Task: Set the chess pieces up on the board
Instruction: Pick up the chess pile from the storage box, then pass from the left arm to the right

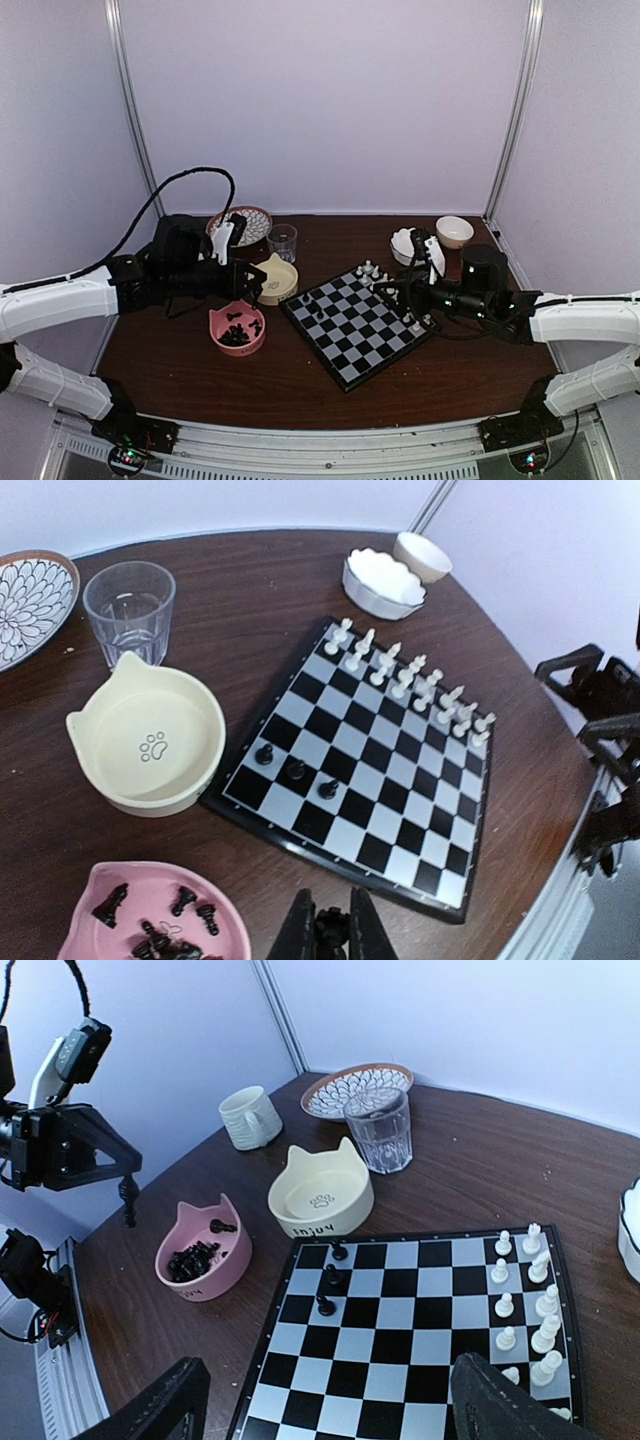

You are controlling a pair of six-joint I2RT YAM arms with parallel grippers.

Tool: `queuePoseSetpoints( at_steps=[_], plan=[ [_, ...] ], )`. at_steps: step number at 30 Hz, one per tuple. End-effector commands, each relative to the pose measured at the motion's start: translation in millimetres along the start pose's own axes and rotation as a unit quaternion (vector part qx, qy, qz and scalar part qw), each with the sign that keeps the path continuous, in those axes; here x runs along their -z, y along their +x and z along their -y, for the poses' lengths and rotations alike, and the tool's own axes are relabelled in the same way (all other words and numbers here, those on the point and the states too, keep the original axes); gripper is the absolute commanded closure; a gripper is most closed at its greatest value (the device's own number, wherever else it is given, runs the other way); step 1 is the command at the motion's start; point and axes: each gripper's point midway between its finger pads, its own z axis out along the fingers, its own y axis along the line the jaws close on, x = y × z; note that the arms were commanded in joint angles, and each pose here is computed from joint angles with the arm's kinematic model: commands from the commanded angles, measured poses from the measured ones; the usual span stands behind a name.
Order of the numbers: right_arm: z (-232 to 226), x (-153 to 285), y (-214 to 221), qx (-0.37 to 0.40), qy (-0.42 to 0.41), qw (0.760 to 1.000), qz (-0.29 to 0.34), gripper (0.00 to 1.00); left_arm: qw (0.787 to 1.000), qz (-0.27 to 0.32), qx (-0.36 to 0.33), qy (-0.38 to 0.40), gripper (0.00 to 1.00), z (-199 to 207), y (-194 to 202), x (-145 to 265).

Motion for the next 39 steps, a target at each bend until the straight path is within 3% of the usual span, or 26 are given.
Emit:
queuePoseSetpoints(
  at_steps=[1,7,15,24,39],
  plan=[
    [-25.7,10.7,-21.1,0.027,-0.036,0.998,0.049,0.13,0.982,0.101,0.110,0.113,0.95,43.9,-58.8,14.4],
    [-53.9,19.6,-44.2,0.030,-0.036,0.996,0.071,0.13,0.945,0.136,0.227,0.192,0.95,61.9,-84.7,5.3],
    [-88.4,4.3,-63.9,-0.075,-0.064,0.990,0.097,0.13,0.888,0.207,0.292,0.288,0.95,74.9,-114.0,19.8],
    [-128.2,-43.2,-66.4,-0.077,-0.081,0.989,0.099,0.17,0.847,0.207,0.323,0.368,0.93,90.8,-122.1,27.2],
    [-142.2,-76.3,-84.5,-0.118,-0.109,0.976,0.149,0.25,0.839,0.208,0.338,0.372,0.93,84.4,-111.5,28.4]
  ],
)
